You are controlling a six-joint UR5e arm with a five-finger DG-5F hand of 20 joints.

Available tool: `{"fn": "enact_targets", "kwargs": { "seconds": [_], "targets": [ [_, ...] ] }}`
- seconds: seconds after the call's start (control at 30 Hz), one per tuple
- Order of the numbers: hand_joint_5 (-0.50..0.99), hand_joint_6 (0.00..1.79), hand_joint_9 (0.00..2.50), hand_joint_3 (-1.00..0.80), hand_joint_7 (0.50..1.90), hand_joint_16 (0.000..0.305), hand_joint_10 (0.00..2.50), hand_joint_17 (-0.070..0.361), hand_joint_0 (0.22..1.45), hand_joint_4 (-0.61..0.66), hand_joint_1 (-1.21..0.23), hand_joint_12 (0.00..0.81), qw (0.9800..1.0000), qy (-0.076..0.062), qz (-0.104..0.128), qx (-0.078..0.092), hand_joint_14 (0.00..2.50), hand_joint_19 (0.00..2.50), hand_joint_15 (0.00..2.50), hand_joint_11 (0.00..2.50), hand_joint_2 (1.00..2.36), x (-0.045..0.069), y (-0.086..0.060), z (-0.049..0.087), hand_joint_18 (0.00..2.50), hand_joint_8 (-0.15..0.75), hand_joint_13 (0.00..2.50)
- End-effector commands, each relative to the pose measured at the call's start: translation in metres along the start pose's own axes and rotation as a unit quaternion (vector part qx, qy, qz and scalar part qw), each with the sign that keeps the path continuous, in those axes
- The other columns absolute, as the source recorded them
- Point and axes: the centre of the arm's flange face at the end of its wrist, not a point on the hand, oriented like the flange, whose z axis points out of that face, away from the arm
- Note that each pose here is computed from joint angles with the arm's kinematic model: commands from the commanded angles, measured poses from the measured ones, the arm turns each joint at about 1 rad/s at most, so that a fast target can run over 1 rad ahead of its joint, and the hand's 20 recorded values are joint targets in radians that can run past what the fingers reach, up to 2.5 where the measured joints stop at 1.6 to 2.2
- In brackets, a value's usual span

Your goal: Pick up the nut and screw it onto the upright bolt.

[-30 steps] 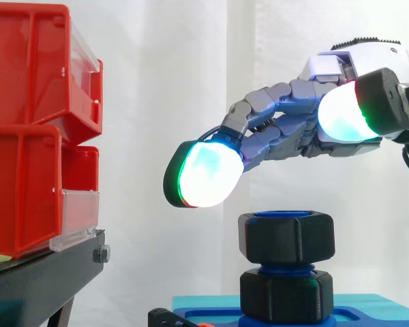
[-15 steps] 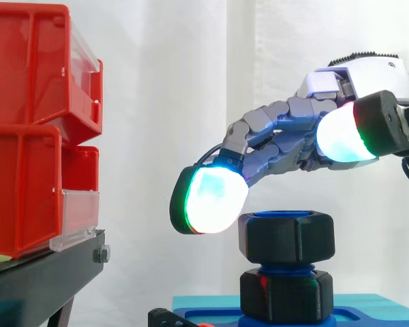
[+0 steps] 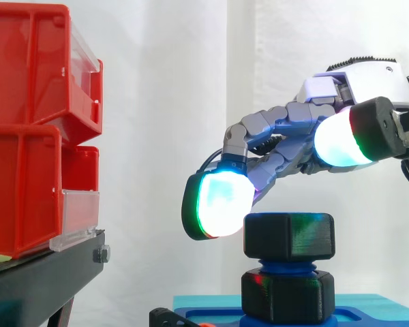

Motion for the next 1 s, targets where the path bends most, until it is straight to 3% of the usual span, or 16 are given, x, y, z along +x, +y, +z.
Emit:
{"fn": "enact_targets", "kwargs": {
  "seconds": [0.0, 0.2, 0.27, 0.33, 0.53, 0.73, 0.9, 0.97],
  "targets": [
    [-0.07, 0.5, 0.67, -0.5, 1.13, 0.03, 0.0, 0.068, 0.49, 0.11, -0.29, 0.318, 1.0, -0.001, 0.0, 0.002, 0.0, 0.0, 0.0, 0.0, 1.0, -0.001, -0.004, -0.002, 0.0, 0.249, 0.4],
    [-0.02, 0.51, 0.84, -0.5, 1.31, 0.025, 0.0, 0.055, 0.51, 0.02, -0.32, 0.305, 1.0, -0.003, -0.002, 0.008, 0.0, 0.0, 0.0, 0.0, 1.0, -0.006, -0.016, -0.008, 0.09, 0.26, 0.54],
    [0.03, 0.5, 1.0, -0.5, 1.24, 0.022, 0.0, 0.05, 0.53, -0.03, -0.35, 0.289, 1.0, -0.003, -0.002, 0.009, 0.0, 0.0, 0.01, 0.02, 1.0, -0.007, -0.018, -0.01, 0.19, 0.247, 0.64],
    [0.08, 0.51, 1.29, -0.5, 1.27, 0.017, 0.0, 0.038, 0.54, 0.03, -0.38, 0.251, 0.9999, -0.001, -0.004, 0.011, 0.0, 0.0, 0.02, 0.06, 1.0, -0.009, -0.024, -0.014, 0.42, 0.225, 0.82],
    [0.08, 0.6, 1.6, -0.5, 1.15, 0.012, 0.0, 0.027, 0.55, 0.04, -0.4, 0.218, 0.9997, 0.012, -0.006, 0.02, 0.0, 0.07, 0.06, 0.18, 1.0, -0.011, -0.039, -0.026, 0.69, 0.199, 1.04],
    [0.08, 0.62, 1.86, -0.5, 1.11, 0.01, 0.01, 0.022, 0.55, 0.06, -0.41, 0.191, 0.9997, 0.013, -0.006, 0.02, 0.0, 0.22, 0.11, 0.37, 1.0, -0.016, -0.05, -0.034, 0.91, 0.144, 1.23],
    [0.08, 0.6, 1.9, -0.5, 1.15, 0.012, 0.01, 0.027, 0.54, 0.07, -0.38, 0.201, 0.9998, 0.012, -0.006, 0.018, 0.01, 0.22, 0.11, 0.42, 1.0, -0.019, -0.059, -0.04, 0.9, 0.164, 1.23],
    [0.08, 0.53, 1.84, -0.5, 1.27, 0.014, 0.02, 0.032, 0.53, 0.08, -0.36, 0.222, 0.9998, 0.012, -0.006, 0.016, 0.0, 0.18, 0.12, 0.43, 1.0, -0.02, -0.059, -0.041, 0.79, 0.203, 1.17]
  ]
}}
